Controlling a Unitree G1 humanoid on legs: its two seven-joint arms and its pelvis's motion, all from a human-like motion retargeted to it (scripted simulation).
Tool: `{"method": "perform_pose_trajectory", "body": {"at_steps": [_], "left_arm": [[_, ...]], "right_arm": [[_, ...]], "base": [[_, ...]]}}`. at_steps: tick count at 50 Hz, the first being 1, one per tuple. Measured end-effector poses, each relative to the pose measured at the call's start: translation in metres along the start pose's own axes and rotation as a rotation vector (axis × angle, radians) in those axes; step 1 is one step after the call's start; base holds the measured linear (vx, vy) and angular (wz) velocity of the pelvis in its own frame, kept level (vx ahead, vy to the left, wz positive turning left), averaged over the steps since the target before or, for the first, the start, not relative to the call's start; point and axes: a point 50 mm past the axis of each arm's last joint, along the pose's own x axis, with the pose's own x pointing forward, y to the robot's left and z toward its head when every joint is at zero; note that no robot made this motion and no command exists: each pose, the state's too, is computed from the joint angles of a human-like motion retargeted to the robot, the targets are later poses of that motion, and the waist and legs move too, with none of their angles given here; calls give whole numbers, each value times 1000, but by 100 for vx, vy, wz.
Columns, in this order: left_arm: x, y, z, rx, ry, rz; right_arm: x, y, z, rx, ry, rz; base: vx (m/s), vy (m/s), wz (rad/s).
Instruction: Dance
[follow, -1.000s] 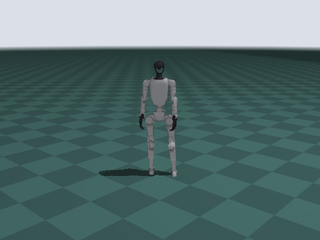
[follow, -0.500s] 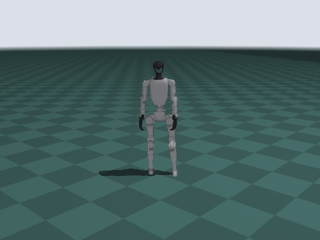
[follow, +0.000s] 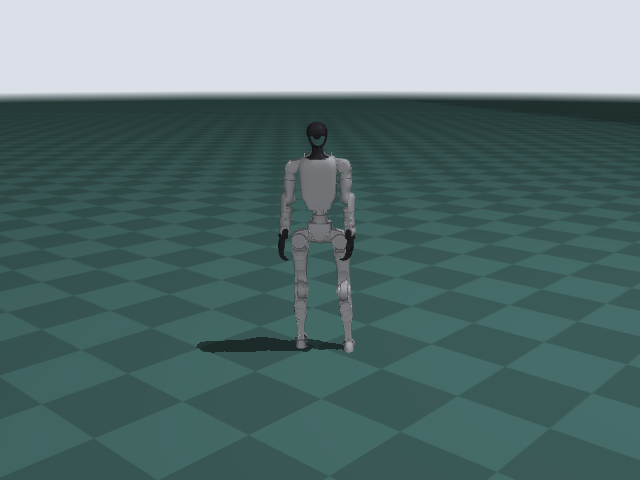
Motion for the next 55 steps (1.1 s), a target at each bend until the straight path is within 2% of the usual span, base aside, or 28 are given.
{"method": "perform_pose_trajectory", "body": {"at_steps": [55], "left_arm": [[0,2,1,19,5,19]], "right_arm": [[-1,-3,-3,50,10,-3]], "base": [[1,0,0]]}}
